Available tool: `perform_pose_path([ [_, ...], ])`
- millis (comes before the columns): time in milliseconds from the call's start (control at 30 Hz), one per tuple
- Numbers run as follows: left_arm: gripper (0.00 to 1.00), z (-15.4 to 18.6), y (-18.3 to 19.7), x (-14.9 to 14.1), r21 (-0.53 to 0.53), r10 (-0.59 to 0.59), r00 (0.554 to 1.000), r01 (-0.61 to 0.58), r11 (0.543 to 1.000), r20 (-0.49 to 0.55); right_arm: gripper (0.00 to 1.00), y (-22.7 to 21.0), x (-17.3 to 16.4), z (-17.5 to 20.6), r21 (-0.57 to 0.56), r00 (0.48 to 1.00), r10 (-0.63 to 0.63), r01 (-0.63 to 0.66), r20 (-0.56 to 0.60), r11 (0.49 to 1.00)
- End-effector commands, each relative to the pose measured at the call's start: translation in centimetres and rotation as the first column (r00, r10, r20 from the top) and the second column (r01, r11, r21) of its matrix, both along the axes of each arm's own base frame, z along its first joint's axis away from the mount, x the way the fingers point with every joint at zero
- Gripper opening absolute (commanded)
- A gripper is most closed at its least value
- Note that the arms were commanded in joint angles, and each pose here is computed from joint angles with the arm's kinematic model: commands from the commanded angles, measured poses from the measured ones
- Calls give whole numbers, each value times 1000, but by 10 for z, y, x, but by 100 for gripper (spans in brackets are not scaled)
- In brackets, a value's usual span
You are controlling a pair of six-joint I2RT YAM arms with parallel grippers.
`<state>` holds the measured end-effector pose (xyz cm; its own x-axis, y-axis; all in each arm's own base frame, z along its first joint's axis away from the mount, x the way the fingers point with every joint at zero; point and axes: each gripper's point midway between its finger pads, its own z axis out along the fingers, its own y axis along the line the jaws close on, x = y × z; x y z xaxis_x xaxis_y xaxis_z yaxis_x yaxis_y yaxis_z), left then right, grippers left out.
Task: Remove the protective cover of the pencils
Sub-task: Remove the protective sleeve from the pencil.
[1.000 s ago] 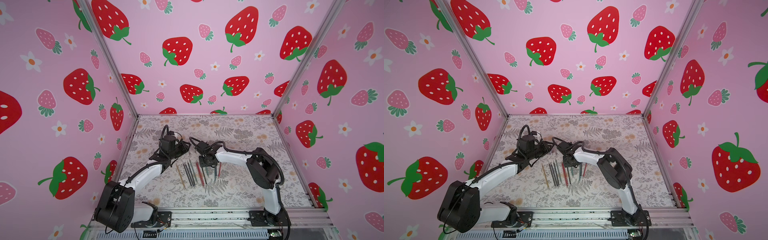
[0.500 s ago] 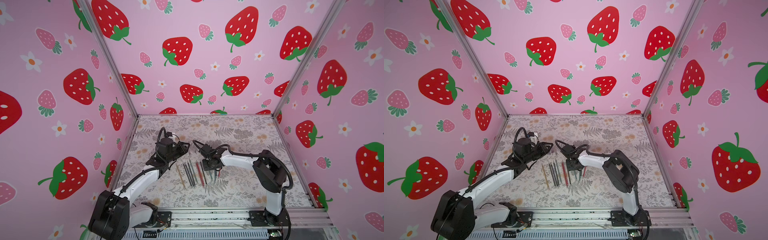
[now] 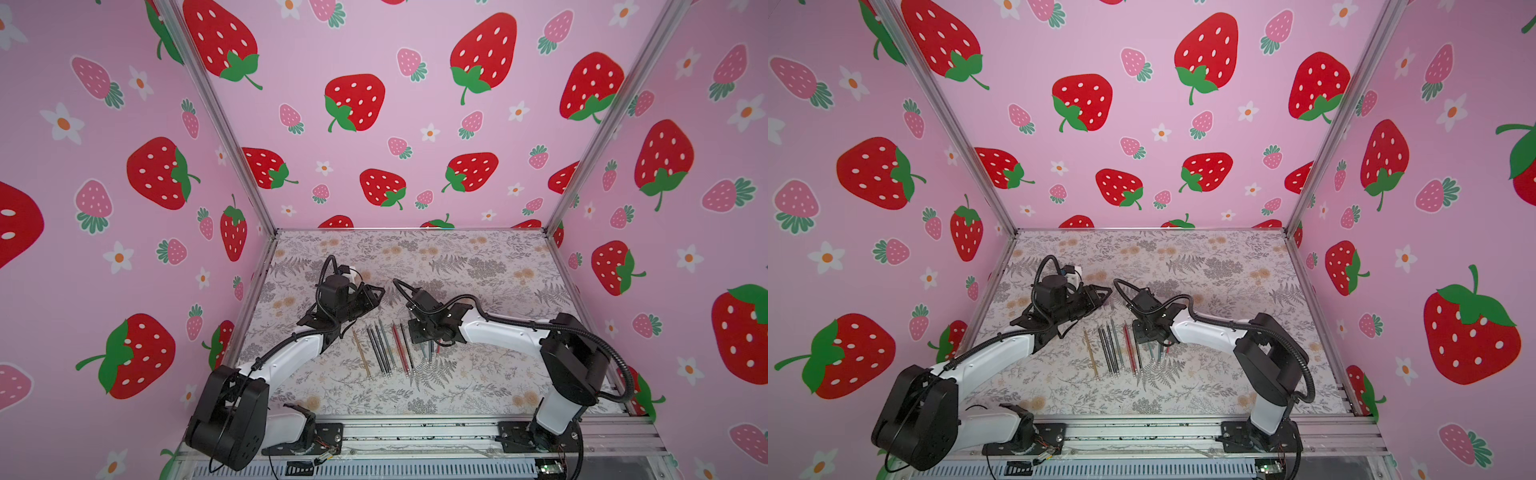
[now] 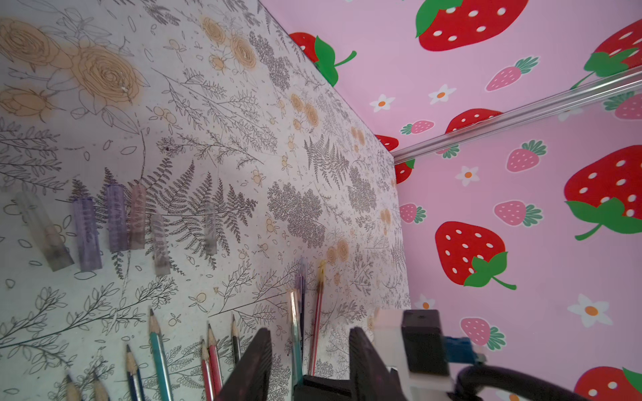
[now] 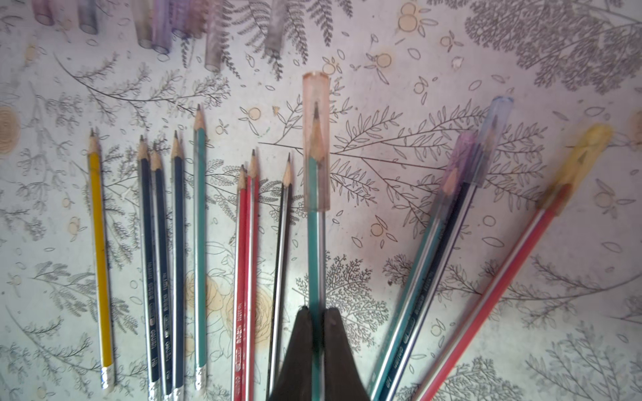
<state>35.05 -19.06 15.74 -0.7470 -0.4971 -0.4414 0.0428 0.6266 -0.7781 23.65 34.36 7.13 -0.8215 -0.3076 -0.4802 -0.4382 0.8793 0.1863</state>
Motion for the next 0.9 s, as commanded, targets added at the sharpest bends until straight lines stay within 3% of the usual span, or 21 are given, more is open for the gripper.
perform_pose_path([
  [0, 45, 6, -17, 6, -34, -47, 999, 47, 998, 11, 0, 7, -2, 17, 59, 998, 23, -26, 51, 998],
  [167, 50, -9, -41, 8, -35, -91, 996, 90, 995, -16, 0, 13, -7, 27, 90, 995, 50, -58, 83, 994],
  [533, 49, -23, -69, 11, -45, -137, 989, 135, 990, -45, 0, 18, -10, 31, 109, 994, 66, -76, 90, 991],
  [867, 32, -28, -75, 12, -54, -148, 987, 145, 988, -60, 0, 21, -10, 33, 115, 993, 70, -80, 93, 990],
])
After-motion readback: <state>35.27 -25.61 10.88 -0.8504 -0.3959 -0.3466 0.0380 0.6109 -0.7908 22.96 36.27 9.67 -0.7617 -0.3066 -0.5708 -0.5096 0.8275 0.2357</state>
